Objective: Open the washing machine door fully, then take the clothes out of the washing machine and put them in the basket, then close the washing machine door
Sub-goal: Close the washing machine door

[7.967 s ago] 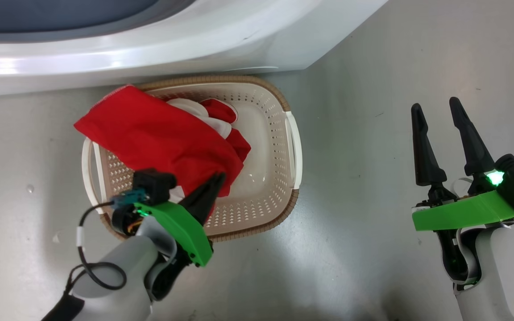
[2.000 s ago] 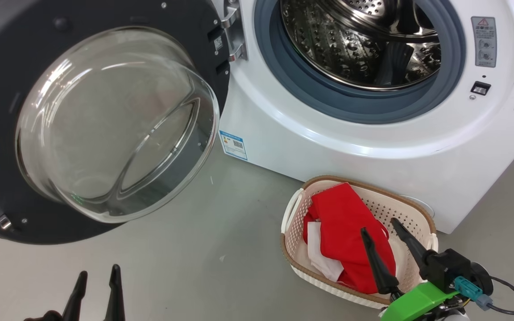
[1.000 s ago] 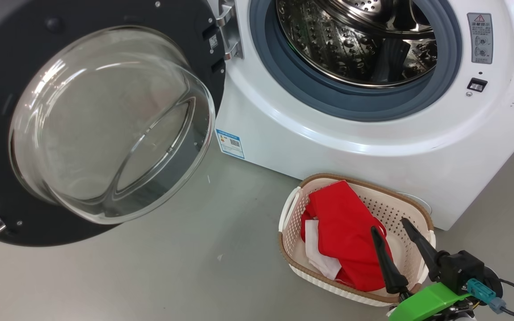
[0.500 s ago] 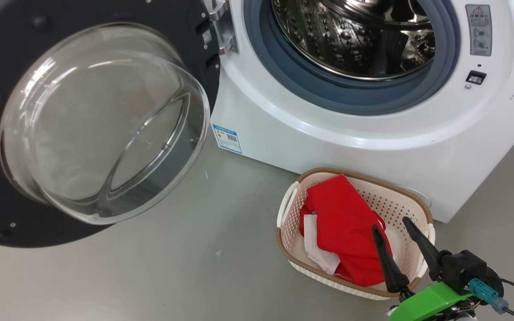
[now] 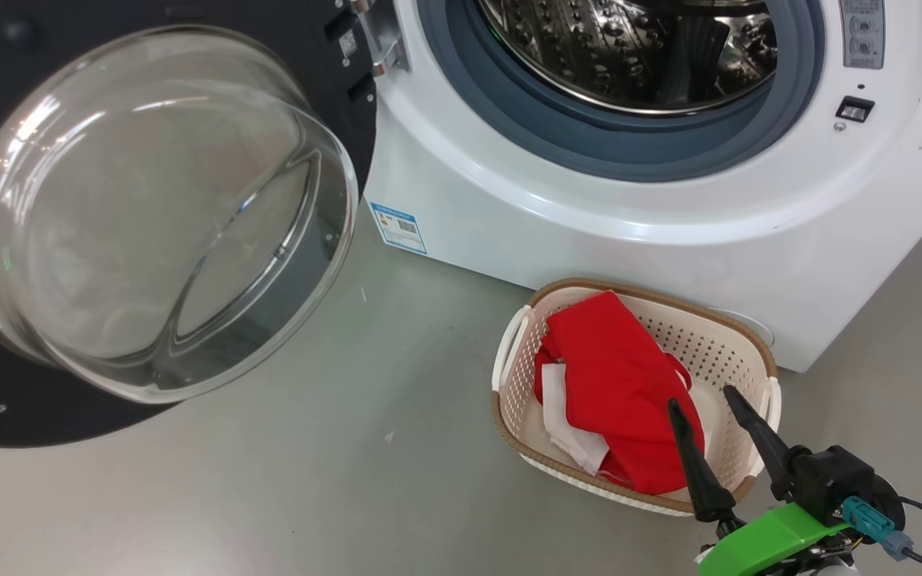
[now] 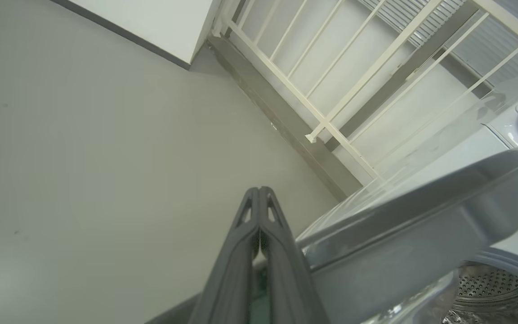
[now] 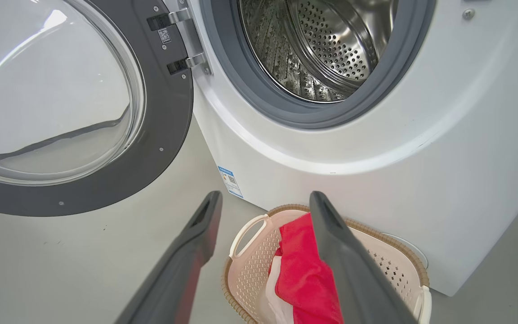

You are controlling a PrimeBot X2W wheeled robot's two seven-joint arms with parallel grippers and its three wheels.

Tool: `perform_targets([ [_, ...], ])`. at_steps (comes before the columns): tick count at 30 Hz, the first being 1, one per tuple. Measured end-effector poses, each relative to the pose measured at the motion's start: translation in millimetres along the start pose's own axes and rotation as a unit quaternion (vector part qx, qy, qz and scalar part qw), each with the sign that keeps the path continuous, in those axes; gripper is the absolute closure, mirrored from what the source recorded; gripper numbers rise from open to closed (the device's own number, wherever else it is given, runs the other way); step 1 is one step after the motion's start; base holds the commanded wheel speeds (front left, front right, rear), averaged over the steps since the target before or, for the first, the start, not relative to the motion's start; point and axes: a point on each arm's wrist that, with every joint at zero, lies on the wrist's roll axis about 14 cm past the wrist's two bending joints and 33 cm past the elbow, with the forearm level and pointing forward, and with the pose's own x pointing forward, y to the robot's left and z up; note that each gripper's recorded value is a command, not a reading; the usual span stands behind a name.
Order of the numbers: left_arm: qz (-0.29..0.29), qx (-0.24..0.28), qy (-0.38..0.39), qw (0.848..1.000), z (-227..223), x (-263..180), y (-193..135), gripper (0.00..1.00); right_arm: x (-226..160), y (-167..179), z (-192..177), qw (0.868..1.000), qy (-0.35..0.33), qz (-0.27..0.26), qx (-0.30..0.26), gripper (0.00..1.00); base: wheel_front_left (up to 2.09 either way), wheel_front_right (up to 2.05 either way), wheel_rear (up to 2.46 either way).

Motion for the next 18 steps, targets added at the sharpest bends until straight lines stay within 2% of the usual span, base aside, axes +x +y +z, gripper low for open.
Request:
perform_targets([
  [8, 0.0, 0.007, 0.074, 0.997, -17.6, 3.0, -2.0, 1.0, -0.3, -5.8, -5.0, 1.0, 0.006, -0.006, 0.001, 0.0, 0.0, 0.0, 0.0],
  [18, -0.048, 0.015, 0.119, 0.992, -25.9, -8.6, -22.3, 1.0, -0.4, -3.6, 2.3, 1.0, -0.003, -0.005, -0.005, 0.0, 0.0, 0.0, 0.0],
])
